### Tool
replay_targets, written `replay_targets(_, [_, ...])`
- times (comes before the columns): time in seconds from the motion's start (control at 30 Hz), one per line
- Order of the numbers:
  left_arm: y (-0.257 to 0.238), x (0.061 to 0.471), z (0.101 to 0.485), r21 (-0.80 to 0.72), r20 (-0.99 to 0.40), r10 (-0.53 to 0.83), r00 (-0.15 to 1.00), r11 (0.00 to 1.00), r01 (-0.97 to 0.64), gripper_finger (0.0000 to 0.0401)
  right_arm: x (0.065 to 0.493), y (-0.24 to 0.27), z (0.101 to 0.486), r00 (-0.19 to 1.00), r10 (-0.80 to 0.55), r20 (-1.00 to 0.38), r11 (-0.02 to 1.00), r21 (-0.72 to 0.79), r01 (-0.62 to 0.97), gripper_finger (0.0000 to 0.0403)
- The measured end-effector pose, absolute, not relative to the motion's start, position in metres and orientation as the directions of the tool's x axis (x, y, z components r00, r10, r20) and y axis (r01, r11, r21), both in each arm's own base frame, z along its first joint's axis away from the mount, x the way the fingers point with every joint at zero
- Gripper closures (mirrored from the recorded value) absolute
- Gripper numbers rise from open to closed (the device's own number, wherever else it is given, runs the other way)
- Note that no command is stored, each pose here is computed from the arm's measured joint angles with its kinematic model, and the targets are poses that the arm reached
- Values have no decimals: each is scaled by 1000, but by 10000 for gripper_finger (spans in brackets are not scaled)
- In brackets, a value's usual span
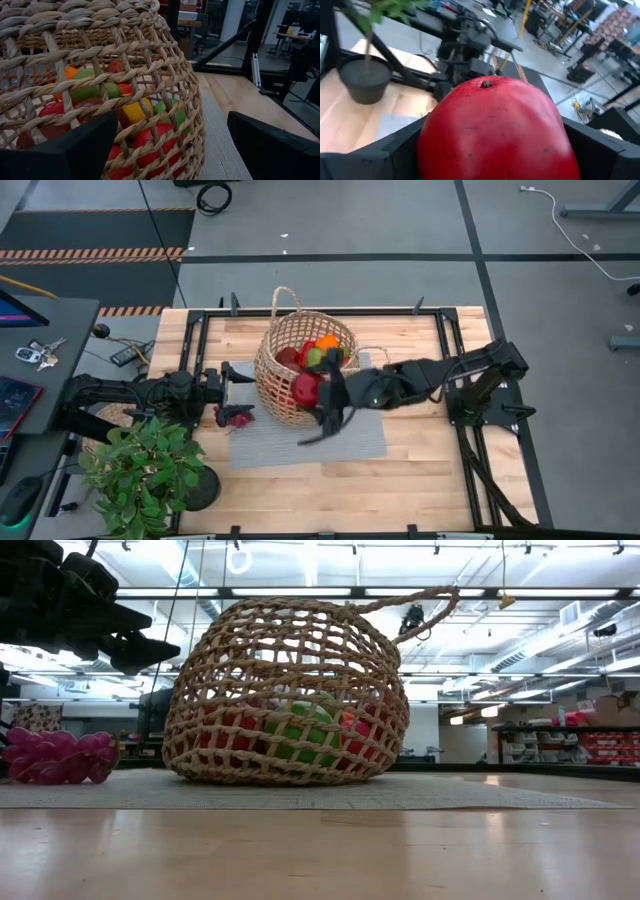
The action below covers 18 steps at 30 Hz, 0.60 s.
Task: Build produce basket
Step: Put the red pomegranate into the brown basket
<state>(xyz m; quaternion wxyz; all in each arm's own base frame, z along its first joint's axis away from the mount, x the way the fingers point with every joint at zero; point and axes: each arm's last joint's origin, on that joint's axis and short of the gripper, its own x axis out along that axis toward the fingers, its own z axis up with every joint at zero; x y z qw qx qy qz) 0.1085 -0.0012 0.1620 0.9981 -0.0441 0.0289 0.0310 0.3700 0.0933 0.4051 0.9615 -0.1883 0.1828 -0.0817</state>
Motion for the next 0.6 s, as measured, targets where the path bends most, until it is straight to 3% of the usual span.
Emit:
replay_targets(0.3, [-1, 109, 162, -86, -61, 60, 996, 994, -65, 15, 365, 56, 421, 931, -215, -296, 955, -265, 137, 31])
replay_targets(0.6, [-1, 109, 162, -86, -60, 59, 996, 994, -64, 15, 327, 25, 457, 948, -224, -226, 974, -34, 222, 31])
